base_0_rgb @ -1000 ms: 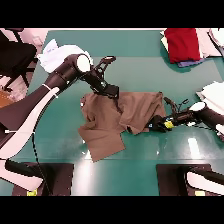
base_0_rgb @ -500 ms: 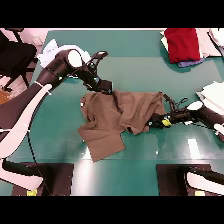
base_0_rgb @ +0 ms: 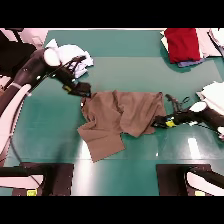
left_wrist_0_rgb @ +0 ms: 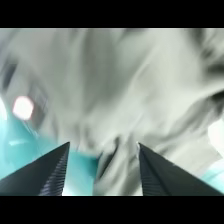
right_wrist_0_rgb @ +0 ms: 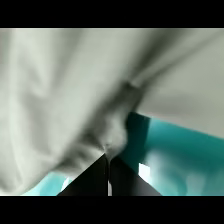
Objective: Fold the shirts.
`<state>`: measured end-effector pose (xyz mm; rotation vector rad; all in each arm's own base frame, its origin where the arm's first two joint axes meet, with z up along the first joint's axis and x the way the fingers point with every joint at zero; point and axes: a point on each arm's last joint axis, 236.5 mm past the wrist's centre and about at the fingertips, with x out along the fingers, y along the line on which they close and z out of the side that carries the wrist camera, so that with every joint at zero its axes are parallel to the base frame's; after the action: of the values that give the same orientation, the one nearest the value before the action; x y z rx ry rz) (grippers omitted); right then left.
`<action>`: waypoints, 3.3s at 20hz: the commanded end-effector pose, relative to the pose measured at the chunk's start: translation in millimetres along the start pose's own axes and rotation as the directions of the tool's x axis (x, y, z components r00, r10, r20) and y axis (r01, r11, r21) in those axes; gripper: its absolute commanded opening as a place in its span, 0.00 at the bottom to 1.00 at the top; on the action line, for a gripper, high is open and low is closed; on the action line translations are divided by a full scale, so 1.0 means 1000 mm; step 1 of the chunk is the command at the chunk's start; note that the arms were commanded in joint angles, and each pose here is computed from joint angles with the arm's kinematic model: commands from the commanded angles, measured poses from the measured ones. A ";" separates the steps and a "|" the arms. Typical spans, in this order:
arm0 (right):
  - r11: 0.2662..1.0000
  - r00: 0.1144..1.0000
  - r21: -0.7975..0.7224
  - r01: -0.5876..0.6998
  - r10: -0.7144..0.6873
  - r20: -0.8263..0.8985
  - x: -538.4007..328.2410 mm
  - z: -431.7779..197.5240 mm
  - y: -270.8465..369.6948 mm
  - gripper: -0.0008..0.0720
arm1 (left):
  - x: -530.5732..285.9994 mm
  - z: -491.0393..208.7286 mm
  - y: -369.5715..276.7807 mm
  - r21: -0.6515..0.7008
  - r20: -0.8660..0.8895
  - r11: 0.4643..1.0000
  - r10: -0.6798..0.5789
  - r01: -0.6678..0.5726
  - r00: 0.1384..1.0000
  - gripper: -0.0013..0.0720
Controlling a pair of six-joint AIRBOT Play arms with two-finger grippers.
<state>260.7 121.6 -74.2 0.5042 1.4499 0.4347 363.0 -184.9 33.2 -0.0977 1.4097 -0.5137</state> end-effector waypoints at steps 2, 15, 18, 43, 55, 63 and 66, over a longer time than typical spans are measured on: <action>1.000 0.993 0.000 0.002 -0.002 0.117 -0.049 0.005 0.002 0.04 | 0.017 -0.085 0.006 -0.182 -0.016 0.975 -0.132 0.127 0.991 0.67; 0.999 0.999 0.036 -0.007 0.006 0.050 -0.030 -0.032 -0.008 0.04 | 0.068 -0.137 -0.006 -0.338 0.030 0.906 -0.260 0.255 0.965 0.67; 0.999 0.999 0.036 -0.007 0.005 0.054 -0.030 -0.031 -0.008 0.04 | 0.072 -0.121 -0.012 -0.348 0.129 0.881 -0.294 0.321 0.947 0.67; 0.890 0.194 -0.165 0.424 0.088 0.977 -0.476 0.002 0.218 0.04 | -0.426 0.009 -0.182 0.393 0.855 0.919 -0.369 0.010 0.365 0.05; 0.851 0.109 0.046 0.524 -0.121 0.987 -0.545 -0.031 0.220 0.04 | -0.509 -0.068 -0.124 0.075 0.980 0.952 -0.015 -0.297 0.200 0.05; 0.981 0.833 -0.070 0.182 -0.116 0.541 -0.276 0.210 0.040 0.04 | -0.191 0.121 -0.079 0.156 0.624 0.969 -0.248 0.193 0.741 0.05; 0.989 0.881 -0.023 0.143 -0.117 0.458 -0.204 0.273 -0.006 0.04 | -0.105 0.194 -0.032 0.041 0.658 0.962 -0.228 0.269 0.717 0.05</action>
<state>461.6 -26.5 191.6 0.3692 0.8885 0.1896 463.2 -198.2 252.7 -0.3197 0.6782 -0.6005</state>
